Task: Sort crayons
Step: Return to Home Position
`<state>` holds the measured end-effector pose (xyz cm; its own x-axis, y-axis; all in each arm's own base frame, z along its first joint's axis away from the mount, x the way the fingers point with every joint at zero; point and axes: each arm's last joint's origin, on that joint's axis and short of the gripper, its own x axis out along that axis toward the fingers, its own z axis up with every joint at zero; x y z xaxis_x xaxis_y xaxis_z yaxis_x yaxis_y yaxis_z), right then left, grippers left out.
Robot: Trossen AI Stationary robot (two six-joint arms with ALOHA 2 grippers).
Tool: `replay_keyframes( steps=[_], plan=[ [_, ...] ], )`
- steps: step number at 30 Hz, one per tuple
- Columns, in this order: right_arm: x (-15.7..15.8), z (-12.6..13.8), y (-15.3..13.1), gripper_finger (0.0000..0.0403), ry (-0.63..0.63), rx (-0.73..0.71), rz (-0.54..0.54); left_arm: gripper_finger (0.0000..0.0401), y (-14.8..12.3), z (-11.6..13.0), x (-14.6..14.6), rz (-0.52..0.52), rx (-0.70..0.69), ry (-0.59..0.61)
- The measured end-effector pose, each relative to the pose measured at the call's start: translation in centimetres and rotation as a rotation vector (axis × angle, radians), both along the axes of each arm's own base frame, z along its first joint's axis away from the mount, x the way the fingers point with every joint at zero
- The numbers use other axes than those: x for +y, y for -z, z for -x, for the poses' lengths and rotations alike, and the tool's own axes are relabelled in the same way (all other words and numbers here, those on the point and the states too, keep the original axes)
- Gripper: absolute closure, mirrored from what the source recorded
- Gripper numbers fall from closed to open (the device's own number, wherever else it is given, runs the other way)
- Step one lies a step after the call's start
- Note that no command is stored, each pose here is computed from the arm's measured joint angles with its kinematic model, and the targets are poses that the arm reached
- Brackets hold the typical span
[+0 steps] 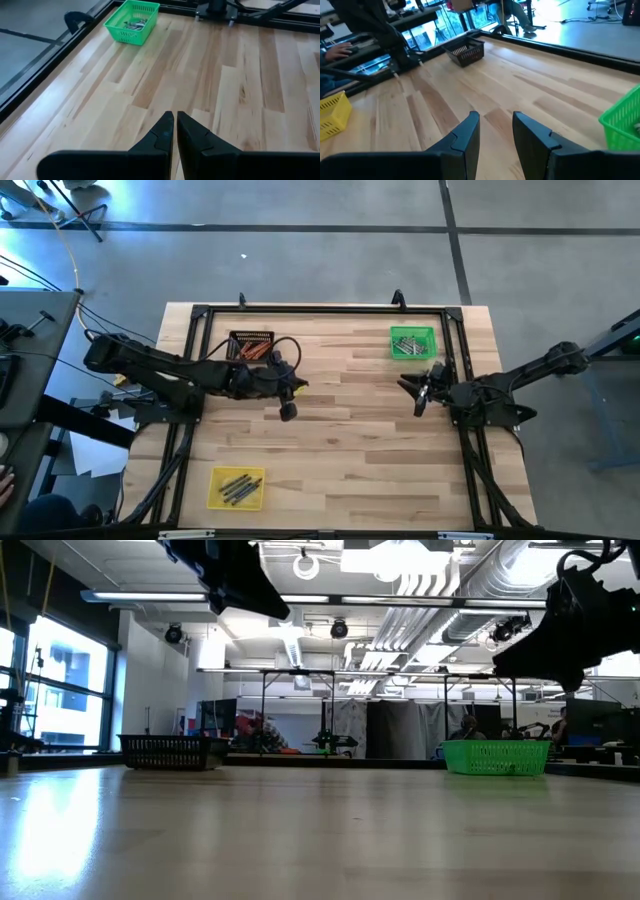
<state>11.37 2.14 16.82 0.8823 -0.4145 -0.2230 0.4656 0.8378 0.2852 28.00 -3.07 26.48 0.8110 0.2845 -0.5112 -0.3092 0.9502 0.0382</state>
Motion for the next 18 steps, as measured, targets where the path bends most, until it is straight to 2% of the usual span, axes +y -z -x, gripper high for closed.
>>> replay_keyframes(
  steps=[18],
  plan=[
    [0.0, 0.3, 2.7, 0.0293, -0.025, -0.013, -0.05, 0.0392, 0.0, -0.1, 0.4, 0.011, -0.006, -0.022]
  ],
)
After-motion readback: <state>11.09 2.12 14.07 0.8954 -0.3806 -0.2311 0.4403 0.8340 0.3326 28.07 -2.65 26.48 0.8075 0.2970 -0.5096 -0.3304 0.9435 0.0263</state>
